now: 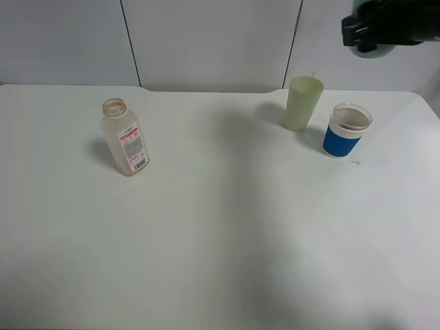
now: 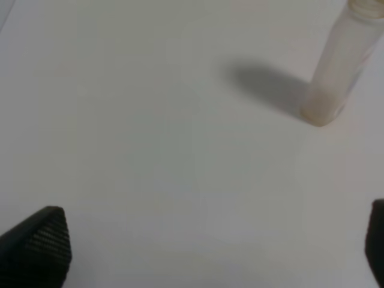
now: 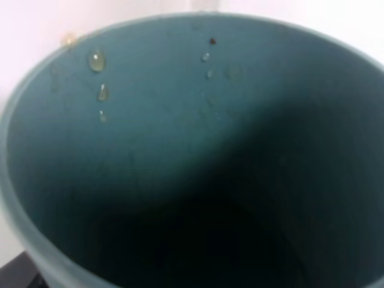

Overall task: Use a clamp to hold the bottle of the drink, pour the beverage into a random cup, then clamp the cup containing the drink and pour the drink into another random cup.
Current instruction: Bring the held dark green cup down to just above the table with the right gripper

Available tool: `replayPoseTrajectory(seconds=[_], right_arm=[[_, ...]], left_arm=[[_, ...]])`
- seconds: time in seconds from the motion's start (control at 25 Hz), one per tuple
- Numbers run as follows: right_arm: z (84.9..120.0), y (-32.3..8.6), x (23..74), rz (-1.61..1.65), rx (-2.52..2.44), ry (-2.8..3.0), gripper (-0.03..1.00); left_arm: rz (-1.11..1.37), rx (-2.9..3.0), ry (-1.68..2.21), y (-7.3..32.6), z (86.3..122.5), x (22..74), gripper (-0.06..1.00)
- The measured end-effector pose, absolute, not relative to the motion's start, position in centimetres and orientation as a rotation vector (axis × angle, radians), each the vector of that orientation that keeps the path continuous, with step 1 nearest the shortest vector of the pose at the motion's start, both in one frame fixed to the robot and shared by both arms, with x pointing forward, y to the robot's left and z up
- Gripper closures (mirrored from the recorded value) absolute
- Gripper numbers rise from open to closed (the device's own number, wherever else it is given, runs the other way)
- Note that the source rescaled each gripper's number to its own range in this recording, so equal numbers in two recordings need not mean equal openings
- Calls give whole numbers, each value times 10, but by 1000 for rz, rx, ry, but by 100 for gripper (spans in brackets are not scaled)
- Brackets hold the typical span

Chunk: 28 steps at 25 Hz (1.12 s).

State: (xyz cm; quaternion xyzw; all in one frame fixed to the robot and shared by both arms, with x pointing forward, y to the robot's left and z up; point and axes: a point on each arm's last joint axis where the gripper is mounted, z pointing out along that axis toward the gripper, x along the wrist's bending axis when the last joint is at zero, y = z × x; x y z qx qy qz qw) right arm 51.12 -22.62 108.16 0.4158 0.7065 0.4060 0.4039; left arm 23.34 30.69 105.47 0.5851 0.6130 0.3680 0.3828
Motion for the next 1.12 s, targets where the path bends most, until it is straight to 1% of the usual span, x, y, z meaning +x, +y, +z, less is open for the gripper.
replayPoseTrajectory(seconds=[0.24,0.4,0.52,0.68,0.84,1.0,1.12], right_arm=[[1099,-197,506,1426,873,1754,96],[1099,-178,507,1478,794,1711,96],[1089,-162,510,1459,791,1713,96],[1059,-130,514,1377,766,1806,96],[1015,-97,518,1320,752,1918,96],[979,-76,522,1331,742,1950,96],[959,-67,524,1344,731,1952,96]], left_arm=[[938,1492,1563,307,1055,233,-5],[938,1492,1563,307,1055,233,-5],[938,1492,1563,307,1055,233,-5],[938,1492,1563,307,1055,233,-5],[938,1492,1563,307,1055,233,-5],[938,1492,1563,307,1055,233,-5],[938,1492,1563,307,1055,233,-5]])
